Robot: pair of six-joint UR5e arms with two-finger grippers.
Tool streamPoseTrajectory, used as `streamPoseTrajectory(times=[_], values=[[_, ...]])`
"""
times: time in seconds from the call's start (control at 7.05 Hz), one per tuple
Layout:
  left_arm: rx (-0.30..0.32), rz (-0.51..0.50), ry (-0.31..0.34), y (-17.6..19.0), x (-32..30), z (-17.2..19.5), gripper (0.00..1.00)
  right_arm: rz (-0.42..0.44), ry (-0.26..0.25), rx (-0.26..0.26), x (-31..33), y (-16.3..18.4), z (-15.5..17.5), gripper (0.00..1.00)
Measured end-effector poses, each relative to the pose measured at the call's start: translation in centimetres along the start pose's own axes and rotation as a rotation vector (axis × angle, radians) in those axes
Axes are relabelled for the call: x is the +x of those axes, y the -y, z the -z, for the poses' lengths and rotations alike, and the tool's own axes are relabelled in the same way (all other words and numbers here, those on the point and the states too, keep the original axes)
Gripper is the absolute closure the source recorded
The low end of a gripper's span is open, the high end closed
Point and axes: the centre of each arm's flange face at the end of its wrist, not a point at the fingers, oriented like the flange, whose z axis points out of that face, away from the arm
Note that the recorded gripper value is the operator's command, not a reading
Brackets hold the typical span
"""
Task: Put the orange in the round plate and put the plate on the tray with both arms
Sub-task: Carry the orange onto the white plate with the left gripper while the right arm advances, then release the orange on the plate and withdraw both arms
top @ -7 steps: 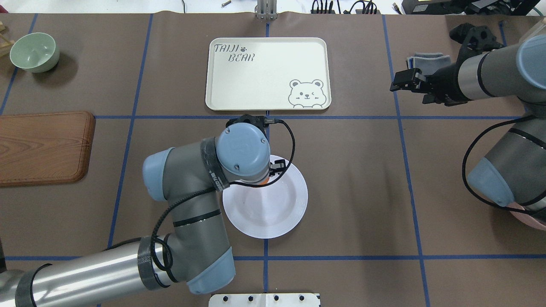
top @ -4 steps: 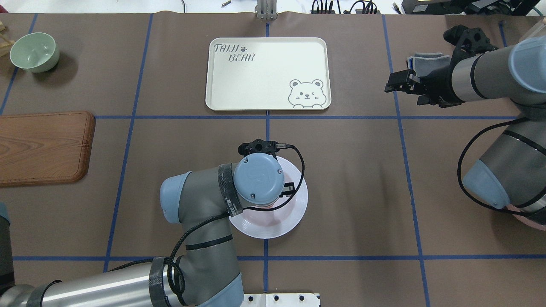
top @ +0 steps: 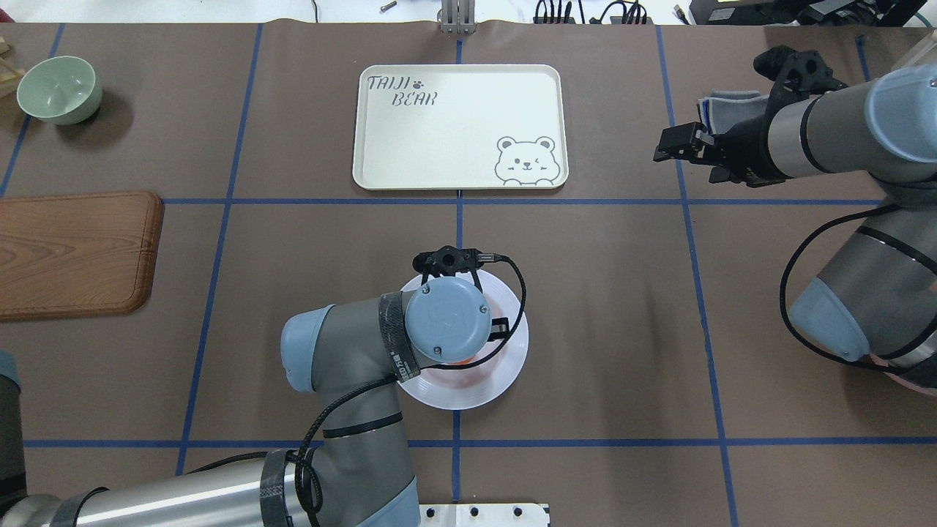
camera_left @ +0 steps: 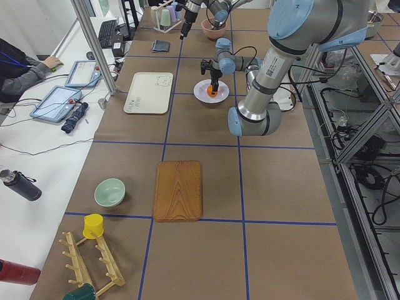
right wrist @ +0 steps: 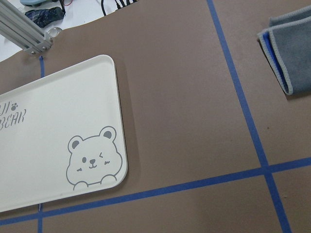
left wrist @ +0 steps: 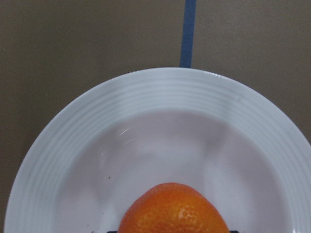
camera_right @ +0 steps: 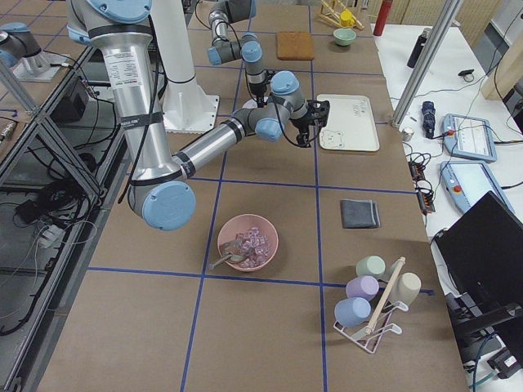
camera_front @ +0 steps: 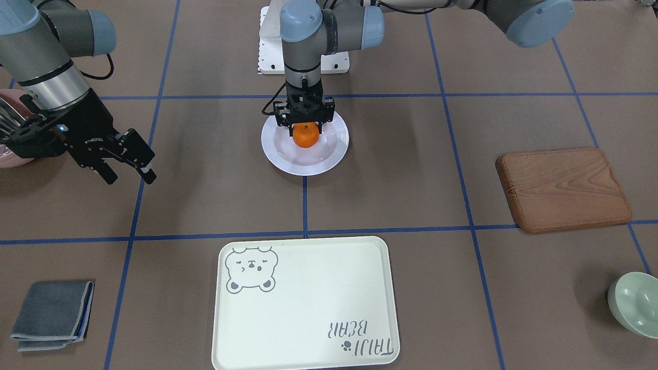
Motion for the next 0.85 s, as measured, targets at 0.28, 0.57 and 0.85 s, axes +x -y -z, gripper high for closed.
streamPoseTrajectory(times=[0.28,0.57,0.85], values=[[0.031,0.006,-0.062,2.1,-0.5,3.2,0.01,-0.036,0.027,-0.012,-1.2,-1.3,0.6,0.00],[0.015,-0.038,-0.052,9.8,-7.0,9.1,0.01,-0.109,0.075,0.002,-4.2,-5.3,0.9,0.00],[-0.010,-0.166,0.026,19.2,-17.3,13.7,0.01,-0.206,0.132,0.058,-7.1,-12.1,-0.7,0.02]])
